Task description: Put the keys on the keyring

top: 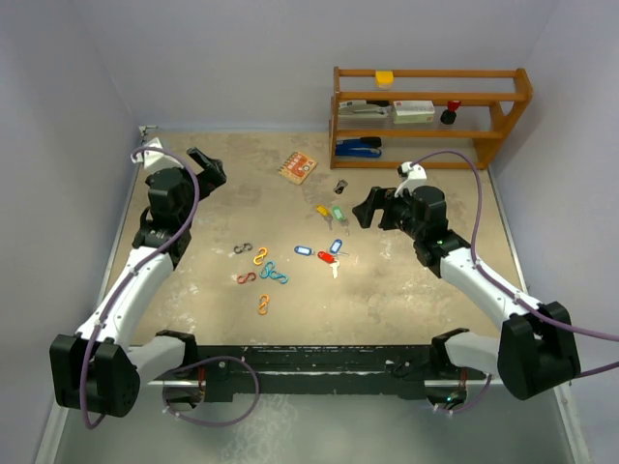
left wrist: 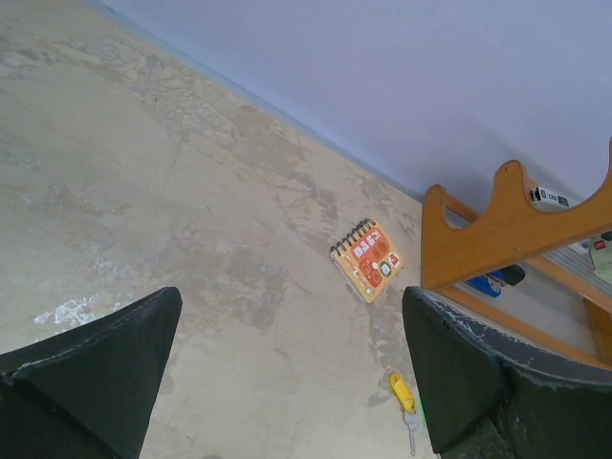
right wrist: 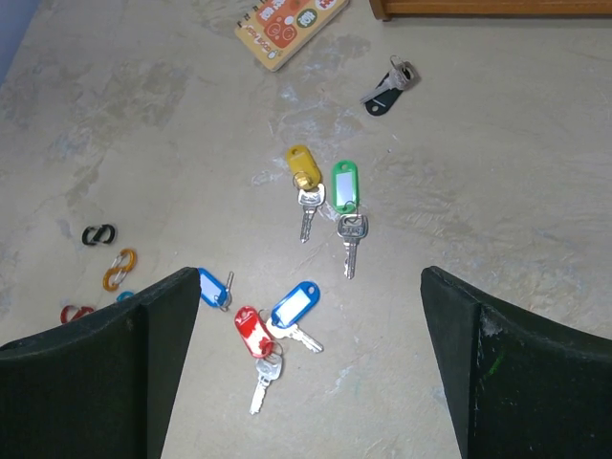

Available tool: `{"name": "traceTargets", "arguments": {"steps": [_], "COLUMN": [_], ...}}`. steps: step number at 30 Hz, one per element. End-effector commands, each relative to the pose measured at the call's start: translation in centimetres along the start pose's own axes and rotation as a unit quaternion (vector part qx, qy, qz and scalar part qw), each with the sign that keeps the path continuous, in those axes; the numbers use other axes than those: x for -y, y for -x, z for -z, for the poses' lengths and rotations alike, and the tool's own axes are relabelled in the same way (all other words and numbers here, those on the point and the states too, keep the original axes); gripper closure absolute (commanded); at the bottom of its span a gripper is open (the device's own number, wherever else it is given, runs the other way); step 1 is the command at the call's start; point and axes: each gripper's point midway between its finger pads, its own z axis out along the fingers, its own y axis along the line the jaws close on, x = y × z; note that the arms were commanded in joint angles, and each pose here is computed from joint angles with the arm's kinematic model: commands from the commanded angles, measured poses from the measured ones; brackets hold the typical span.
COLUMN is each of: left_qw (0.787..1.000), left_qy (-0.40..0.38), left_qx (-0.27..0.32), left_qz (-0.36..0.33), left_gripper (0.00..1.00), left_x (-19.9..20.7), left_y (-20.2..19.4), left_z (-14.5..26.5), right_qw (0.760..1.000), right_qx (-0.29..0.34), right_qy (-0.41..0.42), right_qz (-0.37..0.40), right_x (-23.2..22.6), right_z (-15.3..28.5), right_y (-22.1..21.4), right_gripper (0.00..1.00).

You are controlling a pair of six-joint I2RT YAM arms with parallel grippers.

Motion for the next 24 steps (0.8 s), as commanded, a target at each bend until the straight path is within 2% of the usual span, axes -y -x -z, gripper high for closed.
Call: {"name": "traceTargets", "arguments": {"steps": [1,14,19,24], "left_qw": [0.999,0.999,1.000,0.997], "left_qy": [-0.020,-0.037,-0.017,0.019], "left_qx": [0.036,0.026,-0.006,-0.058], "left_qz": [0.016,0.007,-0.009,-0.046], "left_gripper": [0.05,0.05,0.06,0.10], "left_x": [1.4,1.8,0.9,-0.4], "left_y": [2.1,1.6,-0.3,-4.5], "left_z": [0.5,0.6,-0.5,-0.9], "right_qw": [0.999,0.999,1.000,0.999], "right_qx": [0.043,0.036,0.004,-0.040], "right_qy": [0.013,0.005,-0.001,0.002], "right_qz": [0.014,0.013,0.019,0.026], "right_x": [-1.2,-0.9,-0.6,-1.1], "right_z": [0.7,0.5,-0.5,-1.9], "right_y": [3.3,3.1,1.5,-0.5], "right_gripper": [0.00,0.00,0.00,0.02]}}
